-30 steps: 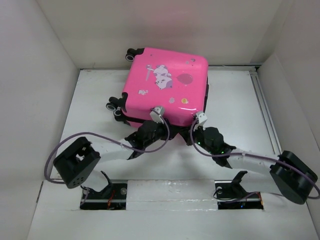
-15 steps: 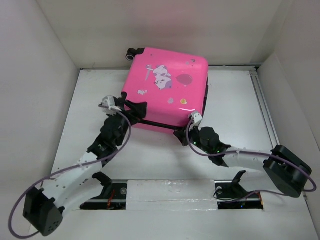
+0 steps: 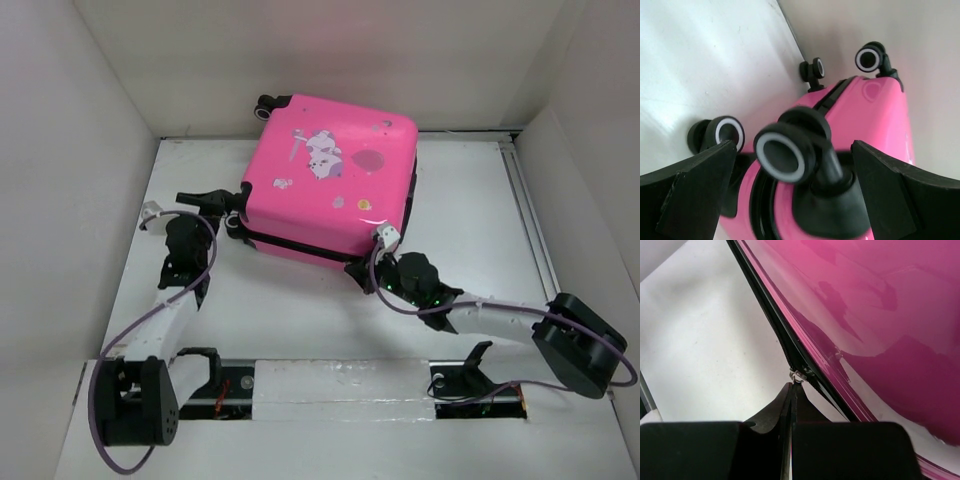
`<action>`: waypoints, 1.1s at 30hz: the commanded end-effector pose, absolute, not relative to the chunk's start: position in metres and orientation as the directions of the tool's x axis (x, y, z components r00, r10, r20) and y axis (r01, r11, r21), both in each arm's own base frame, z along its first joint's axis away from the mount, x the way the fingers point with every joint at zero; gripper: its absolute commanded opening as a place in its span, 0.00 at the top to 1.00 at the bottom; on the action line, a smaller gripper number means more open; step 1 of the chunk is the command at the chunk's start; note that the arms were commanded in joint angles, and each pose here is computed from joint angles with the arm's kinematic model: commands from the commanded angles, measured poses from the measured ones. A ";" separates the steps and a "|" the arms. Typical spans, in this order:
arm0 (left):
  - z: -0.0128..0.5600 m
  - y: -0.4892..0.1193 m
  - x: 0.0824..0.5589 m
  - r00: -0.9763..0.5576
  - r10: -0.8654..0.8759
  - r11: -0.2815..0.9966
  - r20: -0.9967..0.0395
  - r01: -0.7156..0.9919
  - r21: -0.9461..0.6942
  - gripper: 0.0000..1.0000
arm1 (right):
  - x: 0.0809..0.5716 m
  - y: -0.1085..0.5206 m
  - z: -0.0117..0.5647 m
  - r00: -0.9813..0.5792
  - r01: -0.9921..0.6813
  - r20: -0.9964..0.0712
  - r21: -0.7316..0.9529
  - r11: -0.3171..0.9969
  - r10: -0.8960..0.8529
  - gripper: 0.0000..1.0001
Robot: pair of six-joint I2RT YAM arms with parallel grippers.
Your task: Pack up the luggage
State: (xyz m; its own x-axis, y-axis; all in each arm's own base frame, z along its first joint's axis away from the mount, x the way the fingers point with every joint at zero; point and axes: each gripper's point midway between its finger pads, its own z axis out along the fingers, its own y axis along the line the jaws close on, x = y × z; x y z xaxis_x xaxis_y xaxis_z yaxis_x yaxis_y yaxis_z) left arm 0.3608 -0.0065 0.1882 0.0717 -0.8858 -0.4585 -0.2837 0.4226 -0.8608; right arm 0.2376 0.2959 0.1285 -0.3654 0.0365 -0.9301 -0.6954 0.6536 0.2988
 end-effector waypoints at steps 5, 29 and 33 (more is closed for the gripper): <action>0.197 -0.024 0.420 -0.102 -0.853 0.516 -0.513 -0.318 -0.795 0.00 | 0.199 0.327 0.140 -0.398 -0.823 -0.914 0.316 0.471 -0.083 0.59; 0.200 -0.045 0.409 -0.097 -0.860 0.510 -0.501 -0.123 -0.851 1.00 | 0.348 0.137 0.290 -0.175 -0.158 -0.977 0.151 0.976 0.122 1.00; 0.199 -0.056 0.388 -0.101 -0.851 0.523 -0.515 -0.092 -0.847 1.00 | 0.383 0.096 0.280 -0.170 -0.047 -0.968 0.195 0.980 0.185 0.99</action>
